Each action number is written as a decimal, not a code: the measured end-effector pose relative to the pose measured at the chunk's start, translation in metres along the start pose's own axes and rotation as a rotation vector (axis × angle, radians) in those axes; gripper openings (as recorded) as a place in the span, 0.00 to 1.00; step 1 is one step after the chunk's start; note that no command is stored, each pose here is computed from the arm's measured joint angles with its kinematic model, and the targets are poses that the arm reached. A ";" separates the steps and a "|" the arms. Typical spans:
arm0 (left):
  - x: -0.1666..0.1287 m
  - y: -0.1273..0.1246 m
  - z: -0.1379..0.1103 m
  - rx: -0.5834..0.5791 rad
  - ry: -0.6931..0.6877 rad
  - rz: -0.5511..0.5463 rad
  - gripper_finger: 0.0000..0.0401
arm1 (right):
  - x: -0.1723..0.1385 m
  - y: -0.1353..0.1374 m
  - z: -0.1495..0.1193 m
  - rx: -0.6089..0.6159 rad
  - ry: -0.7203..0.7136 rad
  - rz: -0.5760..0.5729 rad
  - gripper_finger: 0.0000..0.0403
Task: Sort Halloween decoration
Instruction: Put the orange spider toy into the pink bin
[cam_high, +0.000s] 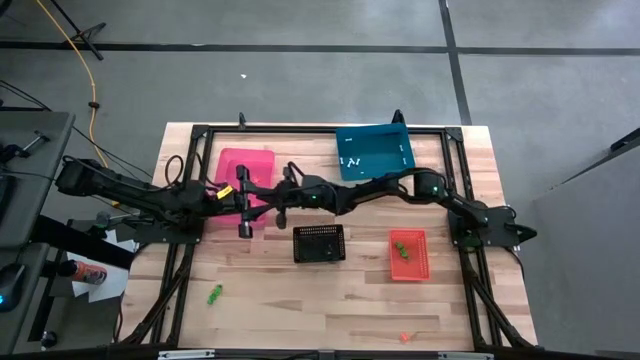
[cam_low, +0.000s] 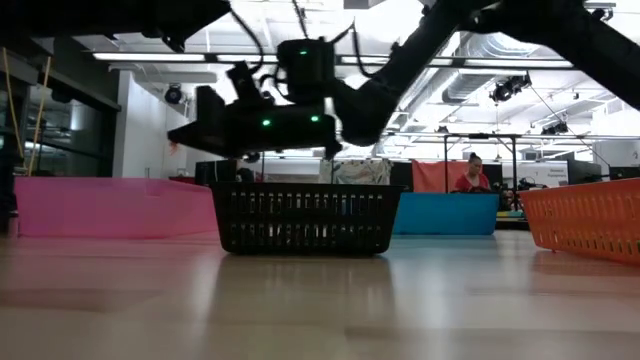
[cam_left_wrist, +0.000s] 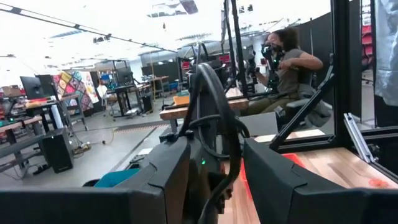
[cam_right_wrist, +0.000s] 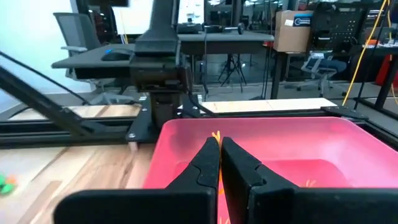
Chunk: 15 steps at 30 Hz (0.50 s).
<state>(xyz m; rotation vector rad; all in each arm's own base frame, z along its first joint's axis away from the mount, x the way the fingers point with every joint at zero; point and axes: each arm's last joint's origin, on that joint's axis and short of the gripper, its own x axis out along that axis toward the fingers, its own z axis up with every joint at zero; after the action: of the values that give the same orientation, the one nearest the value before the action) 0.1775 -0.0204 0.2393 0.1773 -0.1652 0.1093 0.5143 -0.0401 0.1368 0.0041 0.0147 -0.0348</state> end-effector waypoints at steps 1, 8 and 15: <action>0.000 0.000 0.000 0.000 0.004 -0.001 0.35 | 0.003 0.000 0.000 0.000 0.017 0.000 0.00; 0.000 0.000 -0.001 -0.019 0.005 -0.001 0.35 | 0.013 0.000 0.002 0.006 0.093 -0.015 0.00; 0.000 0.000 0.000 -0.020 0.001 0.000 0.35 | 0.013 -0.005 0.001 0.054 0.108 -0.023 0.20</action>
<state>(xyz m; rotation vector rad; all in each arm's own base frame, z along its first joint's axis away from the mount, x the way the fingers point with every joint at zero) 0.1775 -0.0204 0.2392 0.1578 -0.1648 0.1078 0.5269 -0.0451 0.1374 0.0598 0.1223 -0.0583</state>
